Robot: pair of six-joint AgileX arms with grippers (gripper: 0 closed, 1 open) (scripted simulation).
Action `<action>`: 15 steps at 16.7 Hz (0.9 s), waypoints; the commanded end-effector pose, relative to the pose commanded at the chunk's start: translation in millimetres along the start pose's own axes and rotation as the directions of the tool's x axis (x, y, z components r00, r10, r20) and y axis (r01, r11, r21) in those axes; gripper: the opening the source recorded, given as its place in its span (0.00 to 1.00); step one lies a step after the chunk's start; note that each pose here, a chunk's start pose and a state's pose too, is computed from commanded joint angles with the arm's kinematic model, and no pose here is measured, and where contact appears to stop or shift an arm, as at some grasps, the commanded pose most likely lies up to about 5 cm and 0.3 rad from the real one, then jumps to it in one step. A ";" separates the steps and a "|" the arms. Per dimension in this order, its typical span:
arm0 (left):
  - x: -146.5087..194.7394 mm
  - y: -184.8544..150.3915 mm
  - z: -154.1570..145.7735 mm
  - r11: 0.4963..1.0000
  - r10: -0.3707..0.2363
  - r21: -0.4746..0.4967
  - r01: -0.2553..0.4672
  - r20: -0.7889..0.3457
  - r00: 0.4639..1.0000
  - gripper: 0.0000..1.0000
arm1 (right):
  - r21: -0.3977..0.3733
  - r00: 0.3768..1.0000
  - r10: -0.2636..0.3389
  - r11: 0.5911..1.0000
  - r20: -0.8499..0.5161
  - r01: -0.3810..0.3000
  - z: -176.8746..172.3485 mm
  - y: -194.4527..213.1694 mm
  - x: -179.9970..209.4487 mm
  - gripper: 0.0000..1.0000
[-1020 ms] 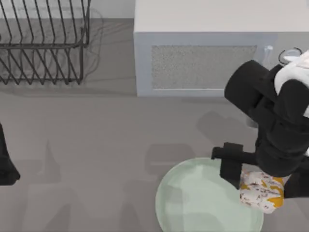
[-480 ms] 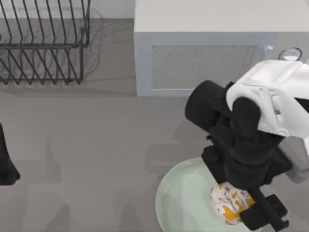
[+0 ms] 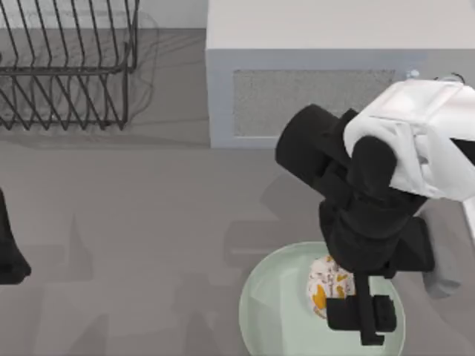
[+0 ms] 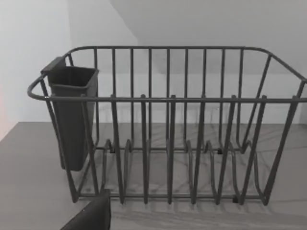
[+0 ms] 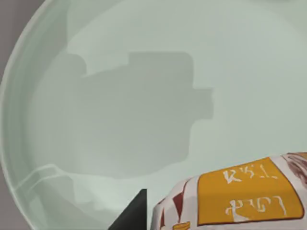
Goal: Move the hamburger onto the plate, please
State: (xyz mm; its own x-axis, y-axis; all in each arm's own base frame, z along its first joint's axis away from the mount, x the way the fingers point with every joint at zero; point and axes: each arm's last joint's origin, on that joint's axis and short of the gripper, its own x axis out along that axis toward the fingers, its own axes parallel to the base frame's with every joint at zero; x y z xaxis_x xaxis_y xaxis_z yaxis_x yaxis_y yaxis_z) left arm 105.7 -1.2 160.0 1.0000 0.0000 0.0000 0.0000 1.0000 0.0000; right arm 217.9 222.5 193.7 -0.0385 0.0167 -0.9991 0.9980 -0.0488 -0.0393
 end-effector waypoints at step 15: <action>0.0 0.0 0.0 1.000 0.000 0.000 0.000 0.000 1.000 1.00 | 0.014 1.000 0.003 1.000 -0.003 -0.003 -3.1 1.4 44.3 0.00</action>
State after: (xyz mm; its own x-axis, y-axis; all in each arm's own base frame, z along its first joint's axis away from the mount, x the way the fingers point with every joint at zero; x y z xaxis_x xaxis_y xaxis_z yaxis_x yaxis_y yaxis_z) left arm 105.7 -1.2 160.0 1.0000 0.0000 0.0000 0.0000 1.0000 0.0000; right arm 217.8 226.3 149.4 -0.0353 0.0197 -0.9992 0.9974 -0.0626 -0.0365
